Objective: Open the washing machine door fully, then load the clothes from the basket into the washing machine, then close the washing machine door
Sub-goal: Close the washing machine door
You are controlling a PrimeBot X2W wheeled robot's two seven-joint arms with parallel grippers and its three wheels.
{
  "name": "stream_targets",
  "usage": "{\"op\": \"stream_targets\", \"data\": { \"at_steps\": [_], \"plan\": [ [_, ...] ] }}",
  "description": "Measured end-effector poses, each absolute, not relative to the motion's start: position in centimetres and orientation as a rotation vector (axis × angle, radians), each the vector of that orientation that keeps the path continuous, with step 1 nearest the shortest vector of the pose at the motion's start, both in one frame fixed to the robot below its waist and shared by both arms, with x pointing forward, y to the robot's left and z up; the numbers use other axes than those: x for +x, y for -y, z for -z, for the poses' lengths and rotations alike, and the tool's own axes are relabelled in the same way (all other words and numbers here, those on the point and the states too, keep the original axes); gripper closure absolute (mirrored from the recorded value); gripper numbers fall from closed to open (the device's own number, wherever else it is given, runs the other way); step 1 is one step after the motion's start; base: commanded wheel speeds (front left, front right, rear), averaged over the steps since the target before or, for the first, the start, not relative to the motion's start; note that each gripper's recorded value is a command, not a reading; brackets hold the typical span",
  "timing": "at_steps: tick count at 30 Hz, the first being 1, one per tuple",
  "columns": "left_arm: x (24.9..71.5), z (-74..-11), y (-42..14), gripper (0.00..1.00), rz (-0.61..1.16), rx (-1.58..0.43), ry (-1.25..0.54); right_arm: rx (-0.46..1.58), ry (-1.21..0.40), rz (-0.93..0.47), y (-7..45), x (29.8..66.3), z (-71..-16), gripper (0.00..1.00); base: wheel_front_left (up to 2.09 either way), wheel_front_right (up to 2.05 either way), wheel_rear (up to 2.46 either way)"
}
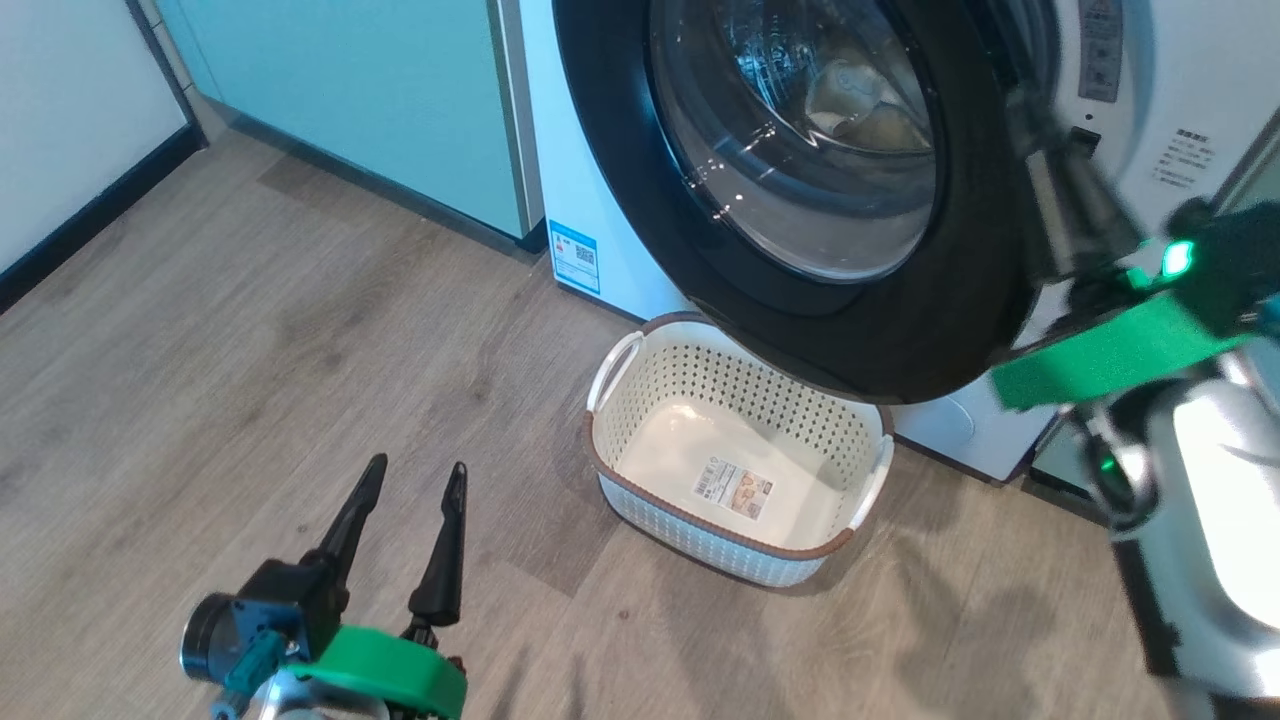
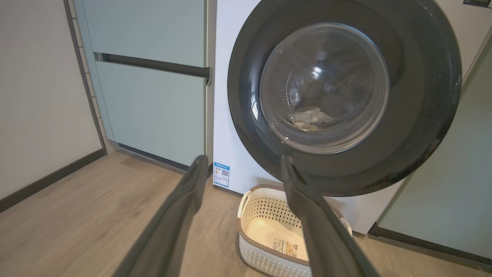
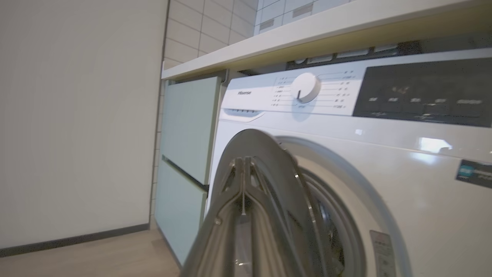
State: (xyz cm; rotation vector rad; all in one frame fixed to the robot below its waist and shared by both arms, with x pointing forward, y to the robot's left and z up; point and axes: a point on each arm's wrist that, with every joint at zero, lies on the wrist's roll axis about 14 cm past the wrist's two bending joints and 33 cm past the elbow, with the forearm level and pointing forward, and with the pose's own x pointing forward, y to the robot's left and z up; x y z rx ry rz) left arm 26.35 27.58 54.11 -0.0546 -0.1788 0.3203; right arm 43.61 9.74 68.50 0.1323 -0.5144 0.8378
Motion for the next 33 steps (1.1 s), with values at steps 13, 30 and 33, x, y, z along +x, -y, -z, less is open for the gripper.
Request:
{"op": "stream_targets", "data": {
  "at_steps": [13, 30, 33],
  "plan": [
    [26.3, -53.9, -28.1, 0.0, -0.348, -0.056, 0.169, 0.082, 0.239, -0.902, -11.4, 43.1, -59.0, 1.0, 0.0, 0.0, 0.0],
    [27.1, -53.9, -27.6, 0.0, -0.342, -0.066, 0.171, 0.023, 0.128, -0.809, -9.5, 47.4, -54.9, 1.0, 0.0, 0.0, 0.0],
    [27.1, -54.0, -27.7, 0.0, -0.344, -0.068, 0.174, 0.022, 0.109, -0.795, -9.3, 48.0, -54.3, 1.0, 0.0, 0.0, 0.0]
  ]
}}
